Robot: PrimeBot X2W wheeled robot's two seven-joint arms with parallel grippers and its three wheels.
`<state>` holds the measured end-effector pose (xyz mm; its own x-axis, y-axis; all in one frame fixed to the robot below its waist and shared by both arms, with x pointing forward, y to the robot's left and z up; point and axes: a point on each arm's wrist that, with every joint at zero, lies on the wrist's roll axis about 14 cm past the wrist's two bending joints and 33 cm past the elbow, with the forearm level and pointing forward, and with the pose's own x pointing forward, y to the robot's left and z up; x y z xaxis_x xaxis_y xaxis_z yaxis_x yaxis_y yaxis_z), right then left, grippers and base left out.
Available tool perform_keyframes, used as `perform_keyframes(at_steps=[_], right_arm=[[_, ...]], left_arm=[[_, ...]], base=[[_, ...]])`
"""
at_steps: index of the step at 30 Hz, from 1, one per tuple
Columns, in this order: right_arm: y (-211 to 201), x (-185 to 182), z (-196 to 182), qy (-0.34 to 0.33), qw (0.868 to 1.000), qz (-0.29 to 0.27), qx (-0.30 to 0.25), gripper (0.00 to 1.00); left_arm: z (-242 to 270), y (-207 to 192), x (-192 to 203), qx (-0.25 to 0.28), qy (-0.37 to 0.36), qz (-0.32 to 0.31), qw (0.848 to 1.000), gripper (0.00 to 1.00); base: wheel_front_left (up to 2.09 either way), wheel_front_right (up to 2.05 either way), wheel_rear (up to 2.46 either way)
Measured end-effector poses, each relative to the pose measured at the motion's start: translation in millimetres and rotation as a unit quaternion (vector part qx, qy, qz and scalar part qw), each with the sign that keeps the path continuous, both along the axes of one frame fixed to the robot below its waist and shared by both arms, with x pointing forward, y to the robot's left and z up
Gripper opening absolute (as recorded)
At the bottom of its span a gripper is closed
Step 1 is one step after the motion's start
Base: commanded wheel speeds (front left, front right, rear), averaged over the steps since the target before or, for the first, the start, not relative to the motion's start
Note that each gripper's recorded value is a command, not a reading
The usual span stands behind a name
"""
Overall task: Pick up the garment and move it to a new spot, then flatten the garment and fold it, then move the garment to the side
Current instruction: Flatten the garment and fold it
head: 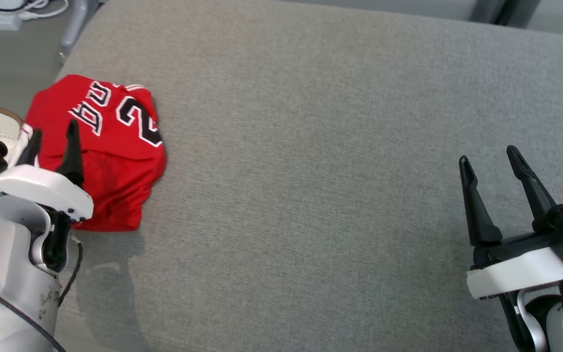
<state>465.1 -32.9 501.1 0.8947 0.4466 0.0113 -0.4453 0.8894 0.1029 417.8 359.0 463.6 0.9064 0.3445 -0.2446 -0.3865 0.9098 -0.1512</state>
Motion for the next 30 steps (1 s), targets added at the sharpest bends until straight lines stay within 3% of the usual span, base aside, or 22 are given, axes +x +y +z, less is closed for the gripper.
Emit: perform_keyframes(at_steps=[5, 12, 14, 15, 22, 30], right_arm=[[-10, 8, -14, 0.014, 1.000, -0.014, -0.003, 1.00], [-19, 17, -29, 0.025, 0.999, -0.027, -0.008, 1.00], [-21, 18, -32, 0.028, 0.999, -0.030, -0.009, 1.00], [-22, 19, -32, 0.028, 0.999, -0.031, -0.009, 1.00], [-25, 20, -30, 0.024, 0.999, -0.036, -0.009, 1.00], [-31, 13, -11, 0.003, 0.999, -0.045, -0.001, 1.00]], left_arm=[[-74, -15, -3, -0.068, 0.112, -0.008, 0.991, 1.00], [-128, -25, -13, -0.123, 0.189, 0.010, 0.974, 1.00], [-131, -23, -12, -0.121, 0.190, 0.014, 0.974, 0.78], [-132, -22, -11, -0.121, 0.189, 0.016, 0.974, 0.00], [-120, -11, -7, -0.094, 0.155, 0.025, 0.983, 0.00], [-48, 18, 21, -0.028, 0.037, 0.027, 0.999, 0.00]], base=[[0.00, 0.00, 0.00], [0.00, 0.00, 0.00], [0.00, 0.00, 0.00], [0.00, 0.00, 0.00], [0.00, 0.00, 0.00], [0.00, 0.00, 0.00]])
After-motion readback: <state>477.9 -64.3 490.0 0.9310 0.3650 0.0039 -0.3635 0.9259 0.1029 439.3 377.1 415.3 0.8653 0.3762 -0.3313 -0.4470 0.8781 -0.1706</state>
